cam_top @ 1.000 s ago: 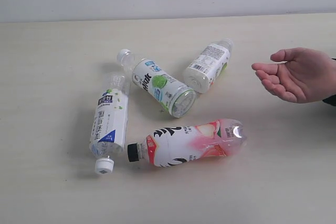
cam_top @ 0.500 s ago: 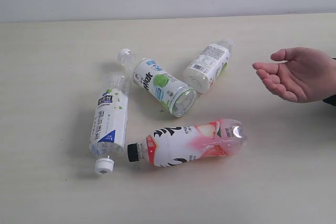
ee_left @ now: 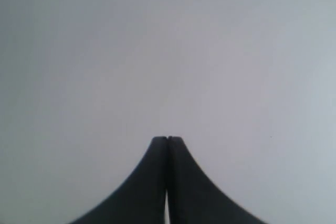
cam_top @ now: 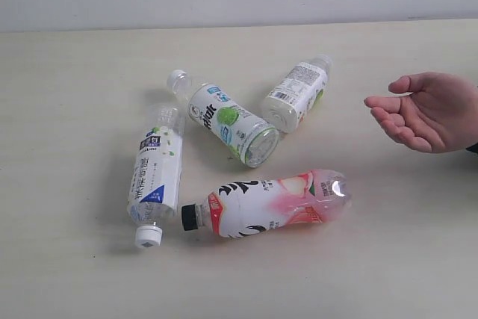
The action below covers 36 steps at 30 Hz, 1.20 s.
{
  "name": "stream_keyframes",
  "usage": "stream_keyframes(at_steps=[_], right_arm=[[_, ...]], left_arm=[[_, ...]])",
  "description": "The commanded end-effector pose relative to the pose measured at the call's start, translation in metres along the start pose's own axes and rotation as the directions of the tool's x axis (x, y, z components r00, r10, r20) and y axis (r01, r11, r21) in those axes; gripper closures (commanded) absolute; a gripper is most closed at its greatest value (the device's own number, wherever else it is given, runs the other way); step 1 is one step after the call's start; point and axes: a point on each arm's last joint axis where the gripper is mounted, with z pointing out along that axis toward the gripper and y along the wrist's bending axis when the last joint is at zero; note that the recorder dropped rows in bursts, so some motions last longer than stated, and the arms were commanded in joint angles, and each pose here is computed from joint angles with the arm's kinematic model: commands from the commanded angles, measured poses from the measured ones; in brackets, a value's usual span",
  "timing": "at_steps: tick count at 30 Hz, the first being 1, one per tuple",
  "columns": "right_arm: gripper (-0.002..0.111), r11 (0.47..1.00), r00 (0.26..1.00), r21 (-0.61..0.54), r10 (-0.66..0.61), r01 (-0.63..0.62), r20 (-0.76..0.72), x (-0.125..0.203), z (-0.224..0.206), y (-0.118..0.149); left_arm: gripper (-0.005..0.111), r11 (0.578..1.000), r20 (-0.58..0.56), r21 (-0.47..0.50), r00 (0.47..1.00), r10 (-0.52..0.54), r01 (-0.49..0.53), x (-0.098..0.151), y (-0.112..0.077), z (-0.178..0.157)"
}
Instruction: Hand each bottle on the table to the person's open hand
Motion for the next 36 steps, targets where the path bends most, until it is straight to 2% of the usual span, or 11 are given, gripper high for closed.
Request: stream_keyframes(at_steps=[1,4,8,11,14,20,26,31,32,33,36], right_arm=[[0.108,1.000,1.000,0.005,0.000,0.000,0.010,0.001,0.000,0.000],[0.108,1.000,1.000,0.005,0.000,0.000,0.010,0.001,0.000,0.000],[0.108,1.000,1.000,0.005,0.000,0.000,0.010,0.001,0.000,0.000],[0.108,1.000,1.000,0.005,0.000,0.000,0.003,0.001,0.000,0.000],[0.108,1.000,1.000,0.005,0.000,0.000,0.001,0.001,0.000,0.000],[0.108,1.000,1.000,0.005,0.000,0.000,0.001,0.001,0.000,0.000],[0.108,1.000,1.000,0.005,0.000,0.000,0.001,0.001,0.000,0.000],[0.108,1.000,1.000,0.005,0.000,0.000,0.001,0.001,0.000,0.000],[0.108,1.000,1.000,0.005,0.000,0.000,0.001,0.001,0.000,0.000],[0.108,1.000,1.000,0.005,0.000,0.000,0.001,0.001,0.000,0.000],[0.108,1.000,1.000,0.005,0.000,0.000,0.001,0.001,0.000,0.000]], left_arm=[[0.107,0.990,-0.250,-0.066,0.963,0.101,-0.121,-0.005,-0.012,0.056],[0.107,0.965,-0.529,-0.124,0.838,0.133,-0.231,0.008,-0.010,0.101],[0.107,0.934,-0.860,-0.128,0.506,0.063,-0.332,0.043,-0.002,0.149],[0.107,0.946,-0.960,-0.034,0.272,0.059,-0.323,0.073,-0.013,0.167],[0.107,0.957,-0.986,0.072,0.128,0.112,-0.281,0.106,-0.037,0.176],[0.107,0.944,-0.978,0.210,-0.044,0.206,-0.255,0.166,-0.086,0.177],[0.102,0.893,-0.956,0.269,-0.209,0.204,-0.361,0.219,-0.097,0.182],[0.063,0.891,-0.956,0.236,-0.256,0.142,-0.389,0.247,-0.092,0.185],[0.050,0.891,-0.958,0.228,-0.252,0.135,-0.392,0.252,-0.091,0.186],[0.025,0.882,-0.962,0.225,-0.239,0.134,-0.415,0.260,-0.087,0.187],[0.009,0.859,-0.968,0.205,-0.229,0.106,-0.470,0.271,-0.078,0.188]])
